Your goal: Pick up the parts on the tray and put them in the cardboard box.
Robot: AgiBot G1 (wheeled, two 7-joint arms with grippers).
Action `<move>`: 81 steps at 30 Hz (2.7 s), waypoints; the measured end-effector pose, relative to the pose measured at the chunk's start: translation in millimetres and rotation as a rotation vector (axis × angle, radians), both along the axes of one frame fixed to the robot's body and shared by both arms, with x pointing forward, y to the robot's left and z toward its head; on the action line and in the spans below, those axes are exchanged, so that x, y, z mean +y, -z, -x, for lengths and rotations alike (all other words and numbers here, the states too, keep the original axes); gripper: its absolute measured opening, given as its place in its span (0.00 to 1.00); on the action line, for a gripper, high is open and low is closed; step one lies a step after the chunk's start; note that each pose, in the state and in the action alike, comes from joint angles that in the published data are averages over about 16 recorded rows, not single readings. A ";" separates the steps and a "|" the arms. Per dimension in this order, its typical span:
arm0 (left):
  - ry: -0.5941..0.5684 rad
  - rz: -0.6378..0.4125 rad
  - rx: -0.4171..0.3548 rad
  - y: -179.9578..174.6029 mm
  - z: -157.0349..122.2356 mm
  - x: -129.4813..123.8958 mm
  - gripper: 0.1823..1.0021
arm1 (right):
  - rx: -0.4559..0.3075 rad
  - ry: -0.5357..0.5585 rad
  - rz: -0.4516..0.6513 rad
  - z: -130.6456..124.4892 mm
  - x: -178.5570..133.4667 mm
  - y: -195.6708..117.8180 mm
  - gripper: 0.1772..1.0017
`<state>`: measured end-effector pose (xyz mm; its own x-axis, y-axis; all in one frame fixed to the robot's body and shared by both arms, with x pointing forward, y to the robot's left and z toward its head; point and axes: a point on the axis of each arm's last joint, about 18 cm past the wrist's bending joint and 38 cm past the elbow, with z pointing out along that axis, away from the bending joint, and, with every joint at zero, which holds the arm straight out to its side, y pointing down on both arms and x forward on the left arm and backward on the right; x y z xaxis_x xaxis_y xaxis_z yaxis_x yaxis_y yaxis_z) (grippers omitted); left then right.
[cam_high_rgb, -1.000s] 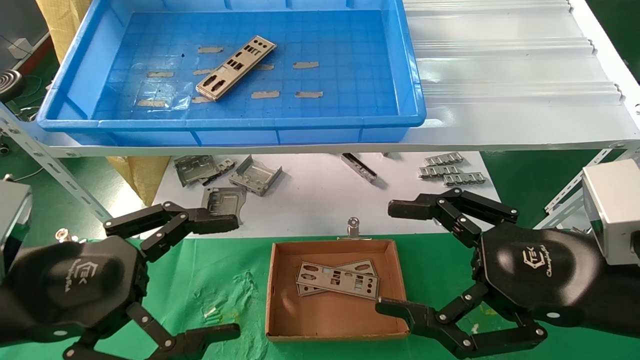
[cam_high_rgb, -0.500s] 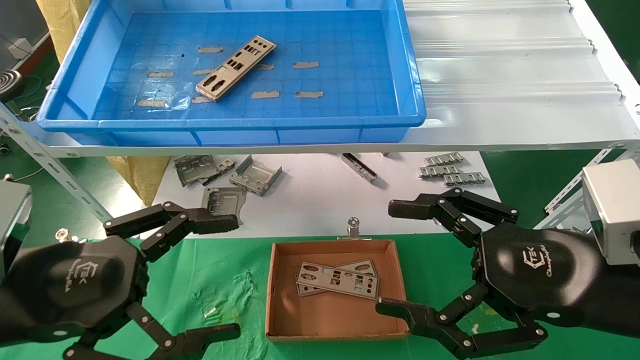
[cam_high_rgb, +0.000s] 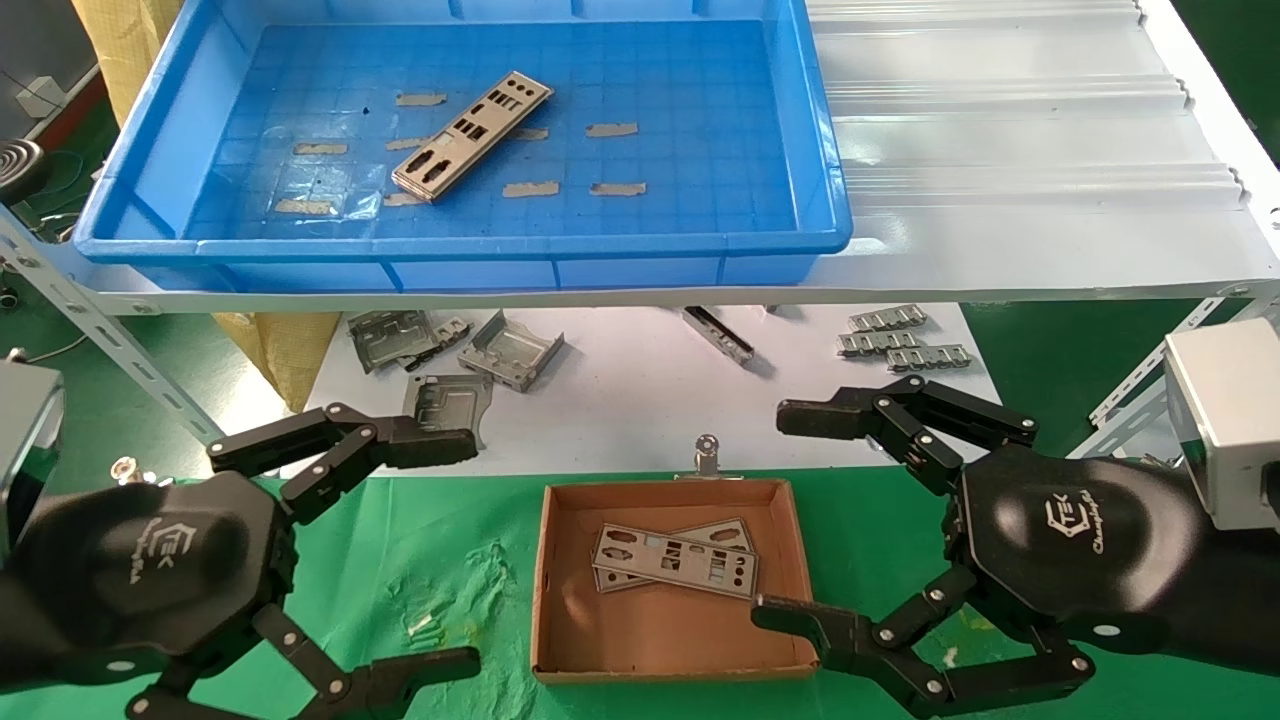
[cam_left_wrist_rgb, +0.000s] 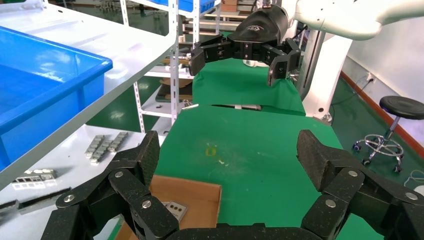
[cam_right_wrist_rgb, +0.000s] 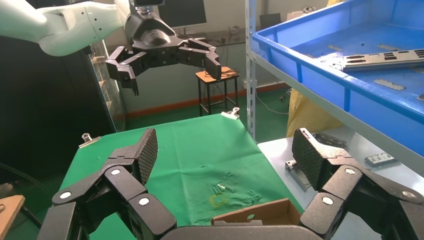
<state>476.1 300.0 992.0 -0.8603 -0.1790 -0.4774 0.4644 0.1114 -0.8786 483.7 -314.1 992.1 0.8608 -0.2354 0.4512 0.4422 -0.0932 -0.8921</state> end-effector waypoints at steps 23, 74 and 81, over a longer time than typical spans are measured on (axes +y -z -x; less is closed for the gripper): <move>0.000 0.000 0.000 0.0 0.0 0.0 1.00 | 0.000 0.000 0.000 0.0 0.0 0.0 0.74; -0.401 0.053 -0.070 -161.5 -159.8 -34.1 1.00 | 0.000 0.000 0.000 0.0 0.0 0.0 0.02; -0.557 0.081 -0.033 -177.6 -195.0 -31.8 1.00 | 0.000 0.000 0.000 0.0 0.0 0.0 0.02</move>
<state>671.0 268.2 1169.6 -0.6104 -0.6387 -0.4685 0.3822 0.2806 -0.8805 483.7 -314.1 992.1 0.8608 -0.2354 0.4512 0.4421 -0.0932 -0.8921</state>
